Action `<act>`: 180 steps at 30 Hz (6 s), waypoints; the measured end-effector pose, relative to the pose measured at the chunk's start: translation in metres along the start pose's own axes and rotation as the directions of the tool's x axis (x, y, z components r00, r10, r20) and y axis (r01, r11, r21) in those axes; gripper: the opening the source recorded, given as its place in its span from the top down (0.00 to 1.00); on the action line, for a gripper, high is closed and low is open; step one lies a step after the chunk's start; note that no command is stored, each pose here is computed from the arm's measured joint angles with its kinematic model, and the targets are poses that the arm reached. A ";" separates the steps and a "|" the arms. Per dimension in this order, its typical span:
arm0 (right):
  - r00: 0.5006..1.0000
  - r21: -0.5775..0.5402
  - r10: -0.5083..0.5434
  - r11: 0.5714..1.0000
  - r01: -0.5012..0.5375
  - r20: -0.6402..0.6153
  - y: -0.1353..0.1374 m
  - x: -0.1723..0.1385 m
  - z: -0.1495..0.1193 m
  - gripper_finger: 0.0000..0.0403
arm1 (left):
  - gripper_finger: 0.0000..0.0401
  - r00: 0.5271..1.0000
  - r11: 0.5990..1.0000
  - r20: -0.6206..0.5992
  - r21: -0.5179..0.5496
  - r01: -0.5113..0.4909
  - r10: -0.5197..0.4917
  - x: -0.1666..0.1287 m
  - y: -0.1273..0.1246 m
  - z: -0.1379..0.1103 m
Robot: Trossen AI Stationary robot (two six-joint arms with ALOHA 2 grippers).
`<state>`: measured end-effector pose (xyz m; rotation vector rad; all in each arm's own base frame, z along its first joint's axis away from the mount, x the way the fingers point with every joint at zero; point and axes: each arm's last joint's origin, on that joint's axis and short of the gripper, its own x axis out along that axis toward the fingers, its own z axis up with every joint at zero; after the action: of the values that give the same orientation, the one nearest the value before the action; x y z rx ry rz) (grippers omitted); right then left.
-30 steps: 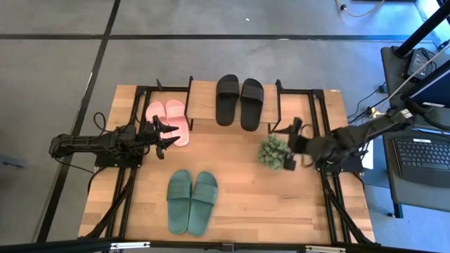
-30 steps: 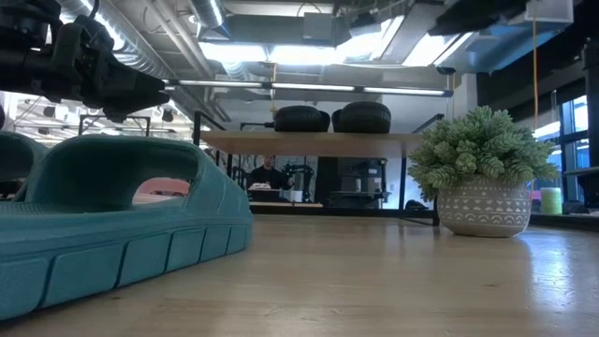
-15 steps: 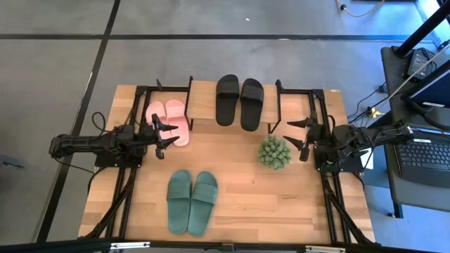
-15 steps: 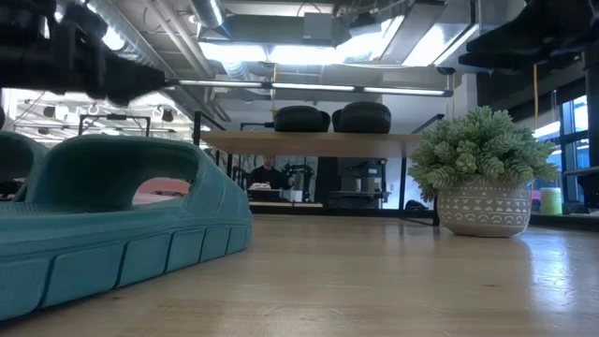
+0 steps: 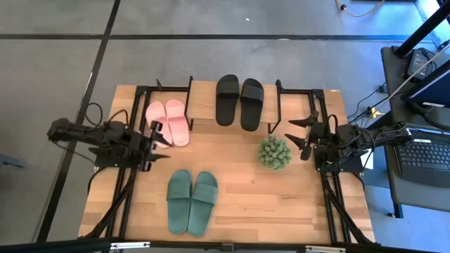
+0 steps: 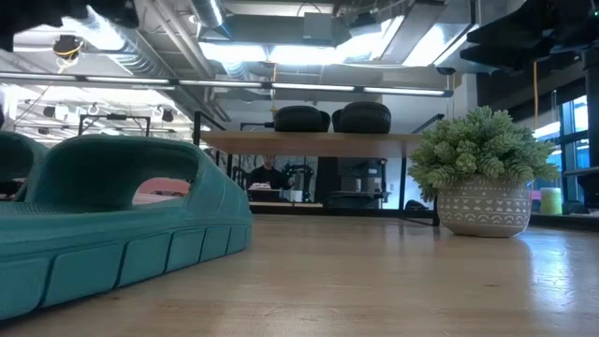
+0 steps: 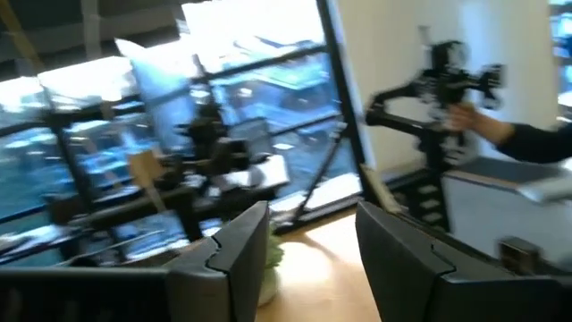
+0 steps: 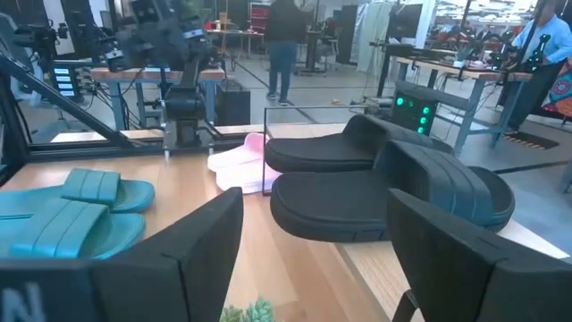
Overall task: Pick and place slides into the shelf
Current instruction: Put the left green slide under the shelf
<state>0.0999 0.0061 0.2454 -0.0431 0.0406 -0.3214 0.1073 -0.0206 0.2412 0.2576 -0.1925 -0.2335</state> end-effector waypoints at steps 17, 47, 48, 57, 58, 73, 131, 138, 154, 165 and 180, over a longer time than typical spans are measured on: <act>1.000 0.001 -0.001 1.000 0.001 -0.001 0.000 0.000 0.000 0.32 | 0.62 0.927 0.992 -0.353 -0.047 0.114 -0.123 0.080 -0.077 0.010; 0.996 0.044 -0.001 0.999 0.005 -0.092 0.000 0.000 -0.010 0.32 | 0.33 0.914 0.975 -0.392 -0.223 0.016 -0.105 0.111 -0.087 0.010; 0.996 0.044 -0.001 0.999 0.005 -0.092 0.000 0.000 -0.010 0.32 | 0.33 0.914 0.974 -0.392 -0.225 0.016 -0.106 0.111 -0.087 0.010; 0.996 0.042 0.000 0.999 0.004 -0.092 0.000 0.000 -0.010 0.32 | 0.34 0.913 0.941 -0.373 -0.338 0.029 -0.163 0.109 -0.091 0.012; 0.996 0.042 -0.001 0.999 0.004 -0.092 0.000 0.000 -0.010 0.32 | 0.34 0.910 0.929 -0.363 -0.367 0.056 -0.198 0.109 -0.094 0.013; 0.996 0.021 0.000 1.000 0.002 -0.093 0.000 0.000 -0.010 0.32 | 0.34 0.808 0.980 -0.588 -0.148 -0.131 0.019 0.110 -0.137 0.024; 0.988 -0.018 -0.003 1.000 0.000 -0.154 0.001 0.001 -0.023 0.32 | 0.34 0.123 0.884 -0.970 0.134 -0.448 0.209 0.132 -0.174 -0.049; 0.988 -0.018 -0.003 1.000 0.000 -0.154 0.001 0.001 -0.023 0.32 | 0.41 0.122 0.885 -0.970 0.136 -0.446 0.210 0.132 -0.174 -0.049; 0.988 -0.020 -0.003 1.000 0.000 -0.154 0.001 0.001 -0.023 0.32 | 0.93 0.144 0.881 -0.956 0.171 -0.442 0.257 0.132 -0.172 -0.048; 0.988 -0.020 -0.003 1.000 0.000 -0.153 0.001 0.001 -0.023 0.32 | 0.98 0.127 0.888 -0.924 0.298 -0.349 0.360 0.137 -0.164 -0.025; 0.987 -0.049 -0.004 0.999 -0.004 -0.158 0.001 0.001 -0.024 0.32 | 0.99 0.015 0.759 -0.773 0.620 -0.199 0.635 0.161 -0.093 -0.021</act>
<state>0.1000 0.0061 0.2217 -0.0668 0.2061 -0.3232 0.2466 -0.1437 0.2215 0.6587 1.0848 0.6837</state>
